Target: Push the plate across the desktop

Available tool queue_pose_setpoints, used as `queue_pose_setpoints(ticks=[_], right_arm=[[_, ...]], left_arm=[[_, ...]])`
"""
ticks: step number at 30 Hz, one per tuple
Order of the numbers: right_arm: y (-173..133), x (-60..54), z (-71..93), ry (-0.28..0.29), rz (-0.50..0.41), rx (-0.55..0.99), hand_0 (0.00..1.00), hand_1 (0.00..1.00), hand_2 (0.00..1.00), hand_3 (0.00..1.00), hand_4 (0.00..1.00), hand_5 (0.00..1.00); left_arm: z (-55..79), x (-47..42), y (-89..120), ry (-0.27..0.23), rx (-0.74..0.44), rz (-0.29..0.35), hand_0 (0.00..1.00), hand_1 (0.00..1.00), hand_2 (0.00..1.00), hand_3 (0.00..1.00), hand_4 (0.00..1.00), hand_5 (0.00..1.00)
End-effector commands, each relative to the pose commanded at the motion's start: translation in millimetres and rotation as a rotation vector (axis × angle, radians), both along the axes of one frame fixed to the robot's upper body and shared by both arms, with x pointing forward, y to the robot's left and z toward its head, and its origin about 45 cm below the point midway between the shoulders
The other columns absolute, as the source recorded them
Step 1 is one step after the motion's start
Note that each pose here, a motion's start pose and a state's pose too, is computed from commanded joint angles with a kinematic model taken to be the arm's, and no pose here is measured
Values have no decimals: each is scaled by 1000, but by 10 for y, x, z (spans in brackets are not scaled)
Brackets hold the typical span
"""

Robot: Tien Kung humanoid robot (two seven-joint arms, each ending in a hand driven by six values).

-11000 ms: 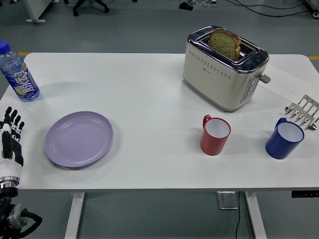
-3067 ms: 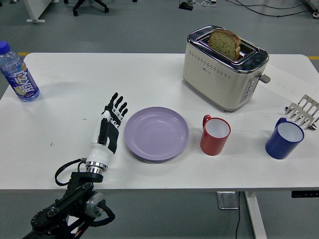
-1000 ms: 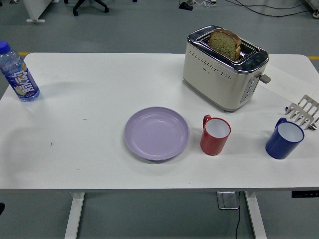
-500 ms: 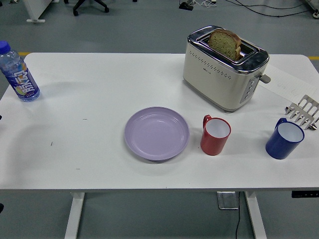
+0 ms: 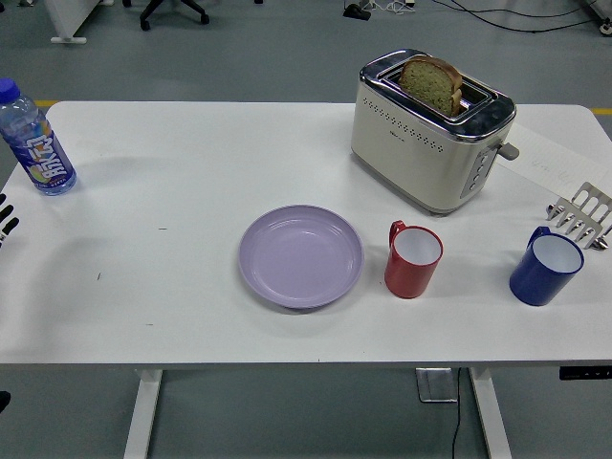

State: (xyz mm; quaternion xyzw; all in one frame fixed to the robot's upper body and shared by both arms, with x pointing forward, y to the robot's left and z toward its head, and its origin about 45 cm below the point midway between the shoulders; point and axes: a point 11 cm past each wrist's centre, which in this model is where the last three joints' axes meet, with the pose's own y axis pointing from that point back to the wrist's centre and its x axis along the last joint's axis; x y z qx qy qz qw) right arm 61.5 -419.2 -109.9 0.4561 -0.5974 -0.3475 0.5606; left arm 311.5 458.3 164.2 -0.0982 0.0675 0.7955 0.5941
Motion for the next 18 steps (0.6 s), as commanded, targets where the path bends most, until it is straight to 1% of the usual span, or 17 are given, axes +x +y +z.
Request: queue_pose_setpoints(ticks=[12, 16, 18], right_arm=[[-3, 19, 4, -3, 2, -3, 605, 547, 650, 616, 145, 355], [-7, 7, 4, 0, 5, -4, 605, 547, 650, 616, 145, 354], [-6, -21, -1, 6, 3, -3, 605, 547, 650, 616, 145, 354]], left_arm=[[-5, 3, -13, 4, -1, -1, 843, 861, 847, 809, 524, 998], [-14, 2, -19, 5, -1, 2, 842, 861, 847, 811, 519, 998], [-33, -11, -20, 8, -4, 5, 842, 861, 847, 811, 519, 998]])
